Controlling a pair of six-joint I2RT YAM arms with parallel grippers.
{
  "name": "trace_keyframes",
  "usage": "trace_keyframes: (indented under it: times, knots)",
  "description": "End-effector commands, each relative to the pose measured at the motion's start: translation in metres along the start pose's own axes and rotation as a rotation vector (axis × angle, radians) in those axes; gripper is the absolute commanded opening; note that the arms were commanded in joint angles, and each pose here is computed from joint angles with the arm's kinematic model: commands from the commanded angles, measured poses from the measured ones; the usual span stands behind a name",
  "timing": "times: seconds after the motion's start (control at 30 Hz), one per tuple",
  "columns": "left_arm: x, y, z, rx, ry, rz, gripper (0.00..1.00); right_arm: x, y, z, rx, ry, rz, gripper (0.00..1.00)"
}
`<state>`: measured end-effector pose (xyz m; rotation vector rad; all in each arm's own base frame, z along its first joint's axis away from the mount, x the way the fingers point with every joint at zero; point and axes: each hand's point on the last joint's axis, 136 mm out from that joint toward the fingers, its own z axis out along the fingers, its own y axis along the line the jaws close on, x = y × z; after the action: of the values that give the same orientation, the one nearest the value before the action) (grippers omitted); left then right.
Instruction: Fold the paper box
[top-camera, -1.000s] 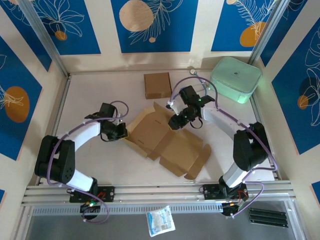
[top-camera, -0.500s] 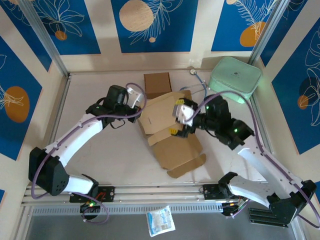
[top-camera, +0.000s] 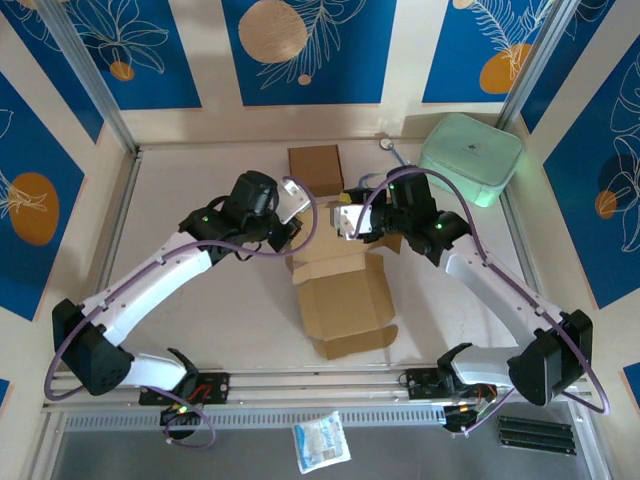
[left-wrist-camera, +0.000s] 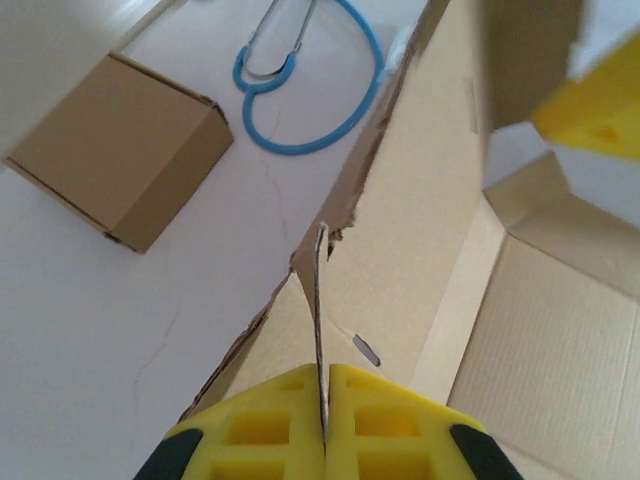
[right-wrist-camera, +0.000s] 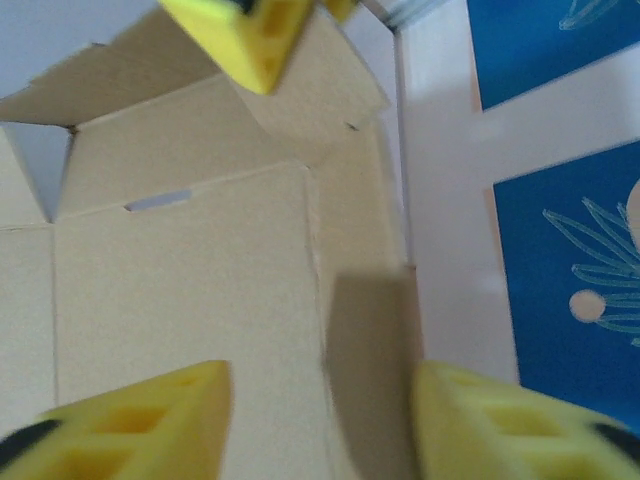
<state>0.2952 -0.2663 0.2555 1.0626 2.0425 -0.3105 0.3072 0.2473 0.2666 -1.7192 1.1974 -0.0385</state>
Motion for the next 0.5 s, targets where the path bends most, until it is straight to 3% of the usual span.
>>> trace_keyframes:
  times: [0.0,0.1,0.23,0.27,0.3,0.33,0.37,0.47]
  knots:
    - [-0.017,0.001,-0.019,-0.038,-0.041,0.073,0.00,0.004,-0.004,0.003,-0.003,0.027,0.002,0.34]
    - [-0.022,-0.003,-0.021,-0.035,-0.054,0.090,0.00,0.010,-0.005,0.004,-0.001,0.056,0.016,0.18]
    - [-0.028,-0.010,-0.022,-0.017,-0.079,0.116,0.00,0.013,-0.009,0.003,0.018,0.083,0.027,0.15]
    - [-0.029,-0.013,-0.022,-0.012,-0.084,0.124,0.00,0.012,-0.010,0.002,0.019,0.082,0.026,0.15]
    - [-0.031,-0.014,-0.022,-0.011,-0.086,0.129,0.00,0.013,-0.010,0.002,0.018,0.087,0.026,0.22]
    - [-0.031,-0.014,-0.022,-0.010,-0.089,0.130,0.00,0.015,-0.009,0.003,0.017,0.095,0.029,0.36]
    - [-0.031,-0.014,-0.021,-0.013,-0.089,0.132,0.00,0.017,-0.009,0.004,0.015,0.103,0.029,0.40]
    - [-0.029,-0.014,-0.018,-0.014,-0.080,0.134,0.00,0.022,-0.007,0.005,0.006,0.115,0.043,0.40]
